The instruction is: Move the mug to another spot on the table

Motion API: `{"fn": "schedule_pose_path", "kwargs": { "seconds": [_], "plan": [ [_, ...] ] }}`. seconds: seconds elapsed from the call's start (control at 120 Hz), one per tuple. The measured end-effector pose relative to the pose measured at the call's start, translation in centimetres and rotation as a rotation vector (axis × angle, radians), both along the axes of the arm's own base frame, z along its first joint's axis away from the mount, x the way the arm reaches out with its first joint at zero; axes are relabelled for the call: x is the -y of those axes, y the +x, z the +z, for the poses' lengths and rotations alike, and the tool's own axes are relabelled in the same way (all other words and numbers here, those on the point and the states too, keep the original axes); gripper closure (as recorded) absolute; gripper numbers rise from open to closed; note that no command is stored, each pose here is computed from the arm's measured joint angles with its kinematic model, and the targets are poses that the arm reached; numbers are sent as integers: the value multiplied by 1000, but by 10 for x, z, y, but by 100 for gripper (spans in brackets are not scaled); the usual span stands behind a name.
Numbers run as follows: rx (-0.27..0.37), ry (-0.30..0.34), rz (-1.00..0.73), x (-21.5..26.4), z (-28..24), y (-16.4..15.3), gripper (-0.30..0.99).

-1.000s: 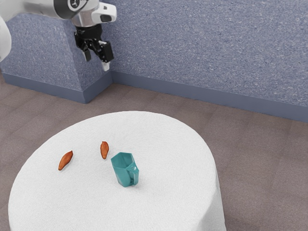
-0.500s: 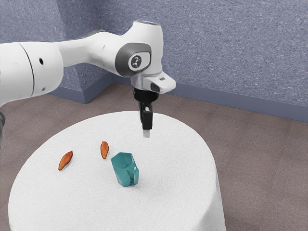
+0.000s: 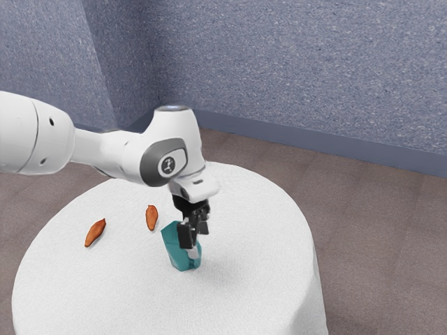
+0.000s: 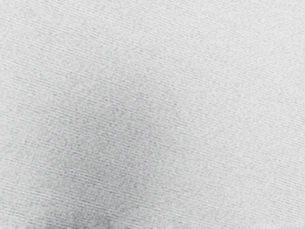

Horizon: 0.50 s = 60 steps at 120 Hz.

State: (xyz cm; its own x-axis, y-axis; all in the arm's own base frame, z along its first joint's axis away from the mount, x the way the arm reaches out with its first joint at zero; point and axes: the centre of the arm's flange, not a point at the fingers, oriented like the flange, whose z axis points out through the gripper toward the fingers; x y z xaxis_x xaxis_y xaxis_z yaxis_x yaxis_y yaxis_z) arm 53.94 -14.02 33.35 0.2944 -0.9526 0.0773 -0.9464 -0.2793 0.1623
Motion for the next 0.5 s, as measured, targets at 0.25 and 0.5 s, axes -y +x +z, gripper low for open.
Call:
{"fn": "schedule_pose_path", "kwargs": {
  "seconds": [0.25,0.5],
  "plan": [
    [49,-35,-103,-12,-8,-15,0],
    [99,-54,-179,-13,-24,-8,0]
  ]
}}
